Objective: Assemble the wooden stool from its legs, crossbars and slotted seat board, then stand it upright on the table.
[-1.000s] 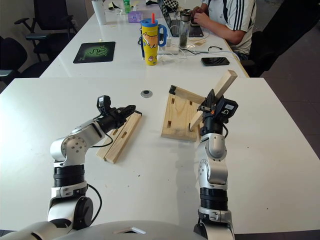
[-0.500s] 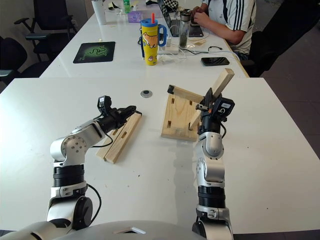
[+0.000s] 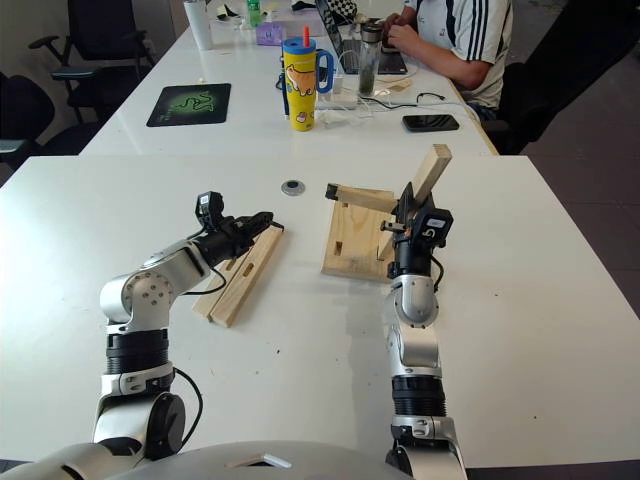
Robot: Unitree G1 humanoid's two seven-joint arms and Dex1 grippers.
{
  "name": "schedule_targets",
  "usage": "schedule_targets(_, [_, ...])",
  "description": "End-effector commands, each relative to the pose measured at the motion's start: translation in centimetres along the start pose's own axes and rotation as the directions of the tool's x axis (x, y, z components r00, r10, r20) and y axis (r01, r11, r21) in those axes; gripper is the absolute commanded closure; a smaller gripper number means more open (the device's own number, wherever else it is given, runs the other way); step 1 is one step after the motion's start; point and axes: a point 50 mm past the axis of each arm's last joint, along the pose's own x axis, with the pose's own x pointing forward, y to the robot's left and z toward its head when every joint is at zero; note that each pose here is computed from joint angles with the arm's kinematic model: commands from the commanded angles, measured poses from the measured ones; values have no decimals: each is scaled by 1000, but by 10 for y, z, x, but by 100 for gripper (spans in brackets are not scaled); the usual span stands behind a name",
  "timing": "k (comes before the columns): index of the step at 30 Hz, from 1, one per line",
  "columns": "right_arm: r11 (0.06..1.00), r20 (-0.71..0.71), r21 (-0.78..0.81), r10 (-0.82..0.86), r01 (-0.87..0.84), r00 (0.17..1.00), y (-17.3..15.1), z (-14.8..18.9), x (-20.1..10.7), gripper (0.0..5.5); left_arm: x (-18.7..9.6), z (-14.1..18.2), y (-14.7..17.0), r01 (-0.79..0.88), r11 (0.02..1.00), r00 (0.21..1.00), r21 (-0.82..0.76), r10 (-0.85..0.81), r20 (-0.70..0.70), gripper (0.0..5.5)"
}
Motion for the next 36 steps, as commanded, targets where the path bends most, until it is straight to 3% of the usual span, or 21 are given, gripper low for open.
schedule_targets(1, [998,-192,-46,-53,45,980,-20,-37,-29,446,-2,1,0,2,1000,1000,9,-1,-13,289])
schedule_targets(9, [993,-277,-118,-17,-17,961,-10,-36,-33,446,-4,0,3,-11,1000,1000,13,11,-12,289])
schedule_targets(15, [967,-388,-254,-117,16,914,-35,-37,-41,446,-9,-4,7,-34,999,999,4,34,-8,289])
schedule_targets(19, [978,-220,-197,-110,66,969,-33,-7,-35,445,-11,-7,8,-46,999,999,5,46,-6,289])
schedule_targets(24, [996,-111,-82,-31,22,993,-19,18,-18,445,-9,-5,7,-49,999,999,14,49,5,289])
schedule_targets(25, [998,-92,-67,-22,15,996,-16,22,-13,409,-9,-5,8,-50,999,999,14,50,7,289])
schedule_targets(30, [1000,-27,-13,0,-1,1000,-5,41,1,334,-8,-4,8,-51,999,999,14,51,16,289])
schedule_targets(36, [1000,78,19,-7,5,997,2,75,18,334,-7,-2,8,-52,999,998,15,52,22,289])
